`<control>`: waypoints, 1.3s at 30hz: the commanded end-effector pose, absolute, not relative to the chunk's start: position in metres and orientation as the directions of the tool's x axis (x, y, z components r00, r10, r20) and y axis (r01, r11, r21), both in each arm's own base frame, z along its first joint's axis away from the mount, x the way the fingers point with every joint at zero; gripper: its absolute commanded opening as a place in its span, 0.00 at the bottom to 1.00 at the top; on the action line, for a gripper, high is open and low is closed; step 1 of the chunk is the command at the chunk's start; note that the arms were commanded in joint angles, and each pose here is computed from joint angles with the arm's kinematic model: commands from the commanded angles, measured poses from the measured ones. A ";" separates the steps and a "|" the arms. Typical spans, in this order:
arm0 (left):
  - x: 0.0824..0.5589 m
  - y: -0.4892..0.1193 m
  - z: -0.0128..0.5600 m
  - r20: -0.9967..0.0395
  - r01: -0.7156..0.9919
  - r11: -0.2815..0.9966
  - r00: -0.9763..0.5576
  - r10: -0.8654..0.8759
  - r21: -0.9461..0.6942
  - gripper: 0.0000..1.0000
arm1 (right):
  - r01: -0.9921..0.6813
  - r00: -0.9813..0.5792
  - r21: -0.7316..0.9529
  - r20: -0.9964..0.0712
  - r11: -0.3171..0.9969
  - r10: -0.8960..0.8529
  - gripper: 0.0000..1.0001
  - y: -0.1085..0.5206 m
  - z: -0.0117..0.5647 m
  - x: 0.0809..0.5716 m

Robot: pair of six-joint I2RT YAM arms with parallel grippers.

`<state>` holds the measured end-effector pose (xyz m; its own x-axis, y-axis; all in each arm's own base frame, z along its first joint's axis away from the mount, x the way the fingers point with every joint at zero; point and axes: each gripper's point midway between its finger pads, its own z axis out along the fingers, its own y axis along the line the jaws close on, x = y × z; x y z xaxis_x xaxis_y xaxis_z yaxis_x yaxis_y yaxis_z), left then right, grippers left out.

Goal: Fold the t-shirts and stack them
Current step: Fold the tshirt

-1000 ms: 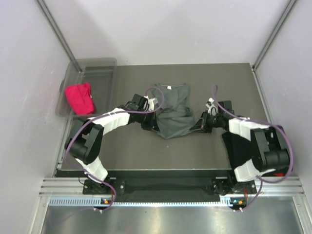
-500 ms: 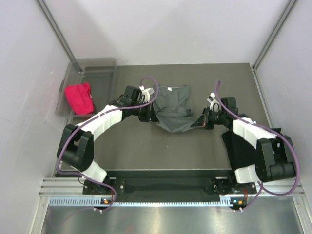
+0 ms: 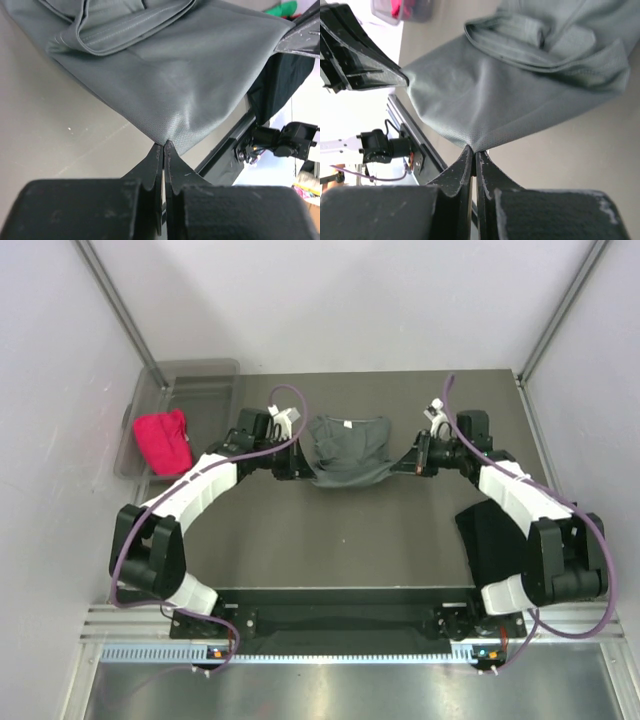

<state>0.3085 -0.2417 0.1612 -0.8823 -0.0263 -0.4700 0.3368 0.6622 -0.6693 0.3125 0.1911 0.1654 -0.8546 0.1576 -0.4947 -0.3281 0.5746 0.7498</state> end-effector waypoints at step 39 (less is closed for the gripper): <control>0.597 -0.247 0.149 -0.741 0.384 0.742 -0.635 -0.220 -0.550 0.00 | -0.480 -0.650 0.611 -0.730 0.630 0.213 0.01 0.210 0.144 0.563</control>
